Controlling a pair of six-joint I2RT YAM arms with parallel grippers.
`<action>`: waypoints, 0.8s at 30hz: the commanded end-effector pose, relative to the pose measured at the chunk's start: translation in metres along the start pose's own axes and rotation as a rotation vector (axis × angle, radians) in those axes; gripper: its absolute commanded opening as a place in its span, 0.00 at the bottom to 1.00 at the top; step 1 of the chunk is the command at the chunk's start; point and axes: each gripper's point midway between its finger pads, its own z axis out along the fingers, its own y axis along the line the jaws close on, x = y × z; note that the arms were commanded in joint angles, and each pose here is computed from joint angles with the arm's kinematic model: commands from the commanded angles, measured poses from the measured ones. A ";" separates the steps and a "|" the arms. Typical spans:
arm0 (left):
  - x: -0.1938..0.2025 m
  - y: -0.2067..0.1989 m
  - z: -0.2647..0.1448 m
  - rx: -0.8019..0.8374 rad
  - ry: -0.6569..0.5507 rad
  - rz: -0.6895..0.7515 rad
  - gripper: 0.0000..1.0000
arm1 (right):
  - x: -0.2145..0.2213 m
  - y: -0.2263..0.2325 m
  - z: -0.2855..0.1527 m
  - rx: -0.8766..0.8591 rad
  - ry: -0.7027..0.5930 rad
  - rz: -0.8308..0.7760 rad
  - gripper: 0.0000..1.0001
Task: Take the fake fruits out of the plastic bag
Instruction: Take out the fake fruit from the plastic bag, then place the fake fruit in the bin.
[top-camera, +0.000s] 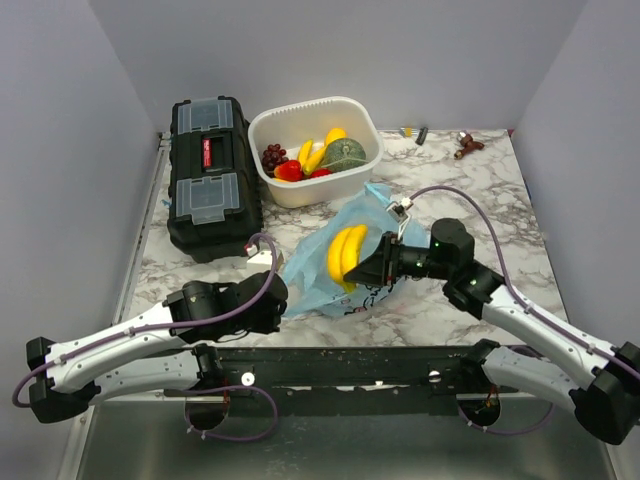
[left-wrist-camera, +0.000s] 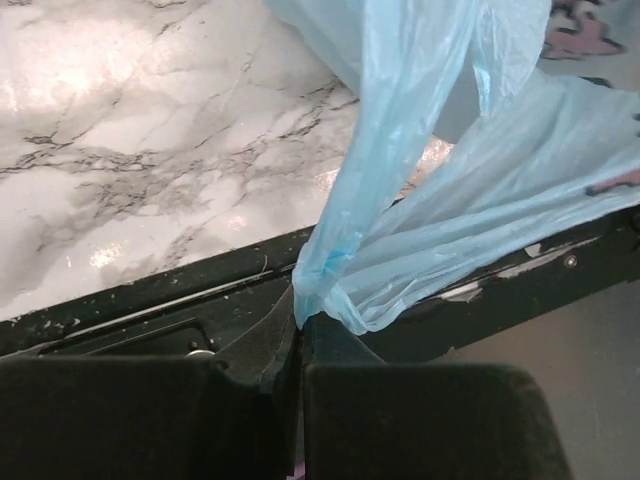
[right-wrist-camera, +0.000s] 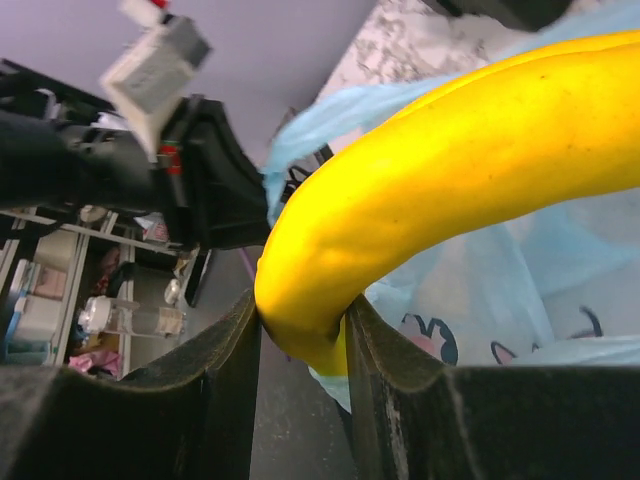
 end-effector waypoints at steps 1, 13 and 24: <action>-0.001 0.022 -0.009 -0.093 0.001 0.070 0.00 | -0.018 0.043 -0.017 -0.082 -0.015 -0.076 0.01; -0.004 -0.023 -0.014 0.148 -0.006 0.089 0.00 | -0.064 0.095 0.000 -0.340 -0.099 -0.087 0.01; -0.003 0.043 -0.027 -0.085 -0.052 0.110 0.00 | -0.159 0.031 0.054 0.092 -0.262 -0.132 0.01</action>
